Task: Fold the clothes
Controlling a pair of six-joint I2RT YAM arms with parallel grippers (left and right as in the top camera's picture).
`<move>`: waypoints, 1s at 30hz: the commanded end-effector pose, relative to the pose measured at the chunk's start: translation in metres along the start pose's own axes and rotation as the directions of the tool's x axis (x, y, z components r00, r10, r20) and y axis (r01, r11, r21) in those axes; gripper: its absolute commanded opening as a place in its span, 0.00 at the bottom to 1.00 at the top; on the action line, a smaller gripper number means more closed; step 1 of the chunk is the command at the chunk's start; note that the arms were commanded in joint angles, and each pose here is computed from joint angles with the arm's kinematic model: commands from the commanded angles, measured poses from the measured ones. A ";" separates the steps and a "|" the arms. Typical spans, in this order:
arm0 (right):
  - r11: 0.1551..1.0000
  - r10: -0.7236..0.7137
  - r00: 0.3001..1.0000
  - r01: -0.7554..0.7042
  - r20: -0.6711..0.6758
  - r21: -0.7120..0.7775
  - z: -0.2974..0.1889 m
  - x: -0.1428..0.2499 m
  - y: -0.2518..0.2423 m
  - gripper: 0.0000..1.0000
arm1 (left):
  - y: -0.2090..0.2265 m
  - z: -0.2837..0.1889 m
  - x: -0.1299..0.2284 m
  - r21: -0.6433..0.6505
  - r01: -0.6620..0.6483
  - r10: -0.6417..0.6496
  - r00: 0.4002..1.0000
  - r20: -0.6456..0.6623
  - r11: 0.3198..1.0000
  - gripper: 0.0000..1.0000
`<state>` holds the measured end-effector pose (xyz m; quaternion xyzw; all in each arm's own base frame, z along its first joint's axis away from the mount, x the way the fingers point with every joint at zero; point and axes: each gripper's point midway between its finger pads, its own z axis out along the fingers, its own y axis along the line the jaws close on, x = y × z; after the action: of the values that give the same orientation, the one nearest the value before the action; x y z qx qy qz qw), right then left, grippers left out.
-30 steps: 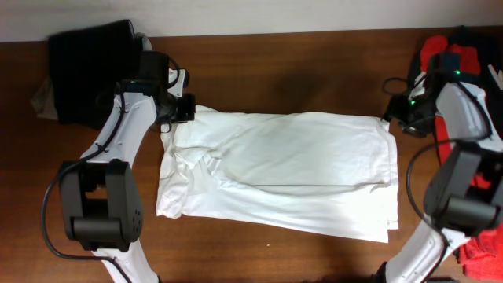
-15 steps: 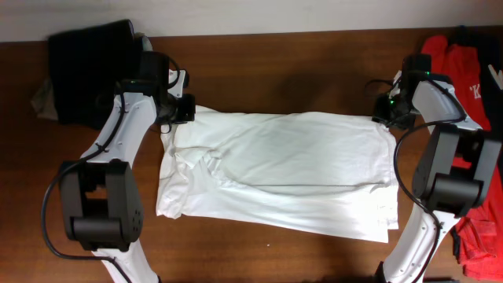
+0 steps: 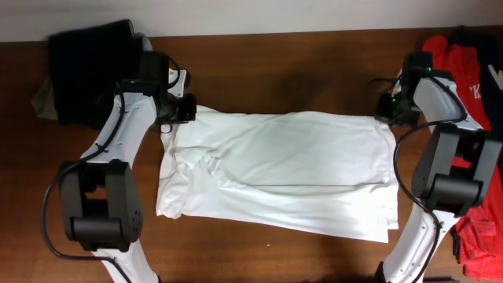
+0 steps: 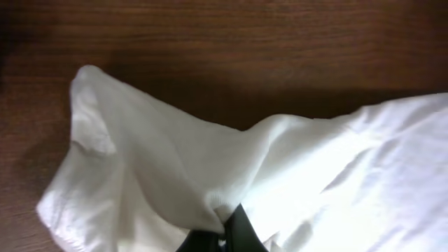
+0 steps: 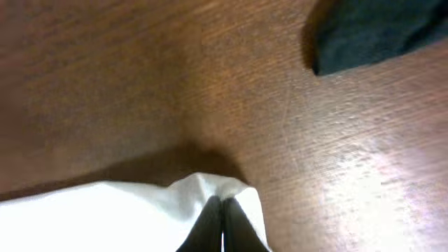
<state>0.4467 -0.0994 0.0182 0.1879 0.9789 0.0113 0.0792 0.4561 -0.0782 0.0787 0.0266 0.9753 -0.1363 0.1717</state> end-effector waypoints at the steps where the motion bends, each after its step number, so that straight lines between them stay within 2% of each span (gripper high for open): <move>1: 0.998 0.062 0.998 -0.062 0.012 0.012 -0.023 -0.014 0.003 0.04 | -0.018 -0.043 -0.024 0.047 -0.023 0.018 0.994 0.109 0.999 0.01; 6: 0.985 0.174 0.985 -0.175 0.012 0.011 -0.077 -0.008 0.004 0.04 | -0.019 -0.050 -0.008 0.046 0.026 -0.029 0.998 0.050 0.999 0.01; 11: 0.976 0.218 0.976 -0.217 -0.025 0.023 -0.119 0.019 0.001 0.04 | -0.022 -0.072 -0.015 0.064 0.031 -0.038 0.994 0.100 0.997 0.01; 14: 0.975 0.219 0.974 -0.217 -0.064 0.040 -0.130 0.035 -0.002 0.04 | -0.028 -0.087 -0.017 0.168 0.049 -0.068 0.992 0.107 0.985 0.01; 18: 0.972 0.230 0.962 -0.221 -0.150 0.076 -0.133 0.058 -0.005 0.04 | 0.001 -0.096 0.013 0.175 0.191 -0.191 0.981 -0.019 0.966 0.01; 20: 0.968 0.248 0.952 -0.235 -0.179 0.092 -0.134 0.066 -0.007 0.04 | 0.006 -0.103 0.023 0.223 0.237 -0.229 0.972 -0.061 0.946 0.01; 23: 0.967 0.252 0.945 -0.235 -0.208 0.104 -0.137 0.075 -0.008 0.04 | 0.000 -0.113 0.030 0.312 0.243 -0.225 0.970 -0.094 0.919 0.01; 26: 0.966 0.253 0.940 -0.232 -0.230 0.118 -0.148 0.086 -0.010 0.04 | -0.002 -0.116 0.047 0.304 0.276 -0.237 0.958 -0.162 0.912 0.01; 30: 0.966 0.251 0.951 -0.232 -0.182 0.115 -0.174 0.106 -0.015 0.04 | -0.007 -0.121 0.069 0.298 0.290 -0.219 0.944 -0.247 0.910 0.01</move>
<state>0.3337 -0.0740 0.1462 0.3062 0.9499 0.0065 -0.0625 0.3574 -0.0476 0.1488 -0.0869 0.9479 -0.3051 0.0277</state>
